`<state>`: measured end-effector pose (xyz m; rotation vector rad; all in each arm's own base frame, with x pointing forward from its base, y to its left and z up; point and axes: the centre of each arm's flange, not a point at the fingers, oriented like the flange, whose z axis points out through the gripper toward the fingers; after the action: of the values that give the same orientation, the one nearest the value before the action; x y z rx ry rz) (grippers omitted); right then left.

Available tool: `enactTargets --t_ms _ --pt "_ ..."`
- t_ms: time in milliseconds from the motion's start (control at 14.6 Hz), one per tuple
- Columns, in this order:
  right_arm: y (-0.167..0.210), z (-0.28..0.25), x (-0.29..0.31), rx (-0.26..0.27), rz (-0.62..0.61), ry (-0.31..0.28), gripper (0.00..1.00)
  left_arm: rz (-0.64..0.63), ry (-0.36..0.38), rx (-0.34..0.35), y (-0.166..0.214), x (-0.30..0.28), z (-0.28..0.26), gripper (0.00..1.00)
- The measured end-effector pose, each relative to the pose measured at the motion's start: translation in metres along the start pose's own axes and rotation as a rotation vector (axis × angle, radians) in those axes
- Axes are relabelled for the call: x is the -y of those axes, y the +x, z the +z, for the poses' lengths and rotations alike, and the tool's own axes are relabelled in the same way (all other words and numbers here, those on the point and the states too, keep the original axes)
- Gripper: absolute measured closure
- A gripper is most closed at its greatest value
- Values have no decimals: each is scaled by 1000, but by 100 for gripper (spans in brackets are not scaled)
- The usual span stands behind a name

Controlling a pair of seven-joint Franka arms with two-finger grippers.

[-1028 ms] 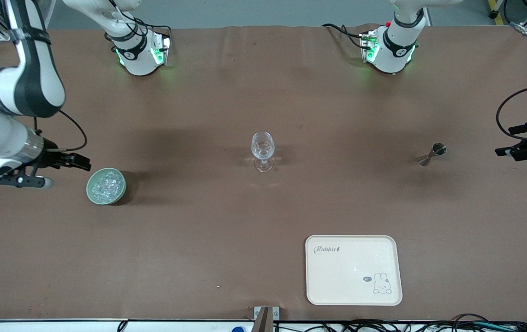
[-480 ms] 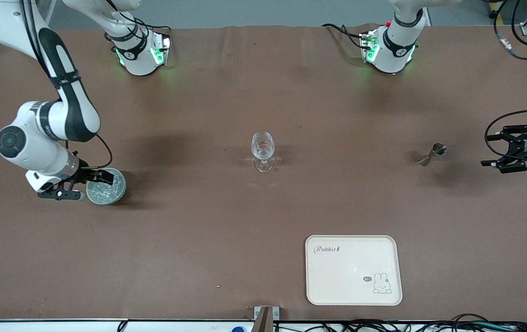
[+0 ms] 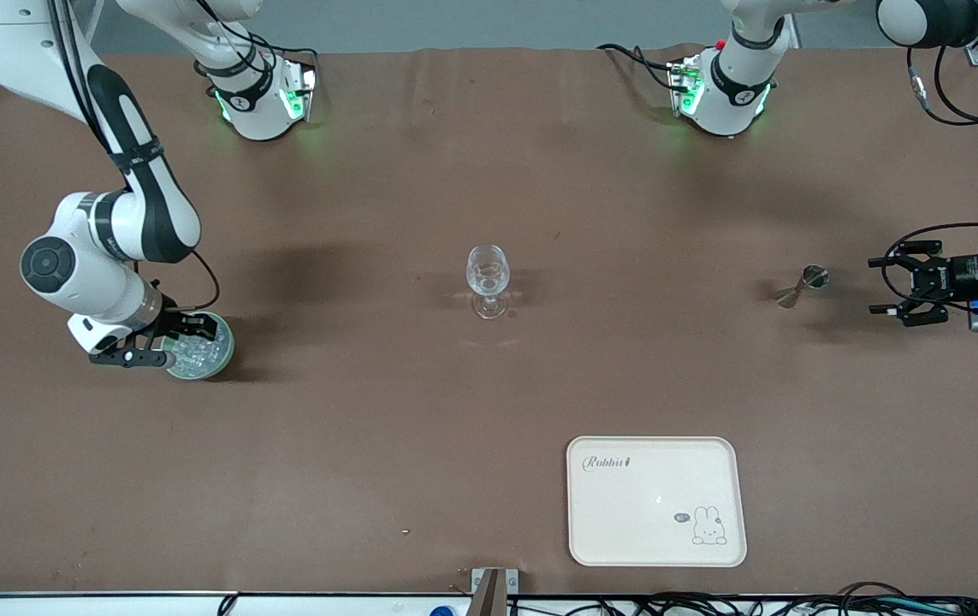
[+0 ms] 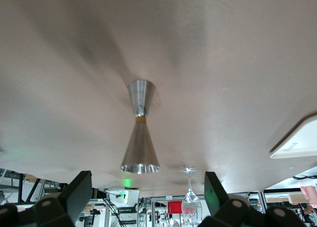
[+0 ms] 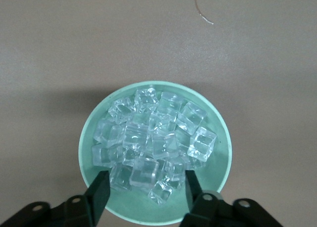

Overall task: Pour wine and add ice with both arms
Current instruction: 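Grasp an ice cube with the right gripper while the left gripper grasps the jigger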

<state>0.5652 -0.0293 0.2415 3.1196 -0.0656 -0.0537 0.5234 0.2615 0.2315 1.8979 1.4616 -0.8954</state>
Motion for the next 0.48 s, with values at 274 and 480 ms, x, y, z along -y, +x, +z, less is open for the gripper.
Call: enactTargets --t_ms 274,480 --pt "0 12 1 1 -2 0 40 41 -2 -16 29 28 31 0" --pt "0 17 2 3 -4 1 42 30 -20 -9 42 42 57 0"
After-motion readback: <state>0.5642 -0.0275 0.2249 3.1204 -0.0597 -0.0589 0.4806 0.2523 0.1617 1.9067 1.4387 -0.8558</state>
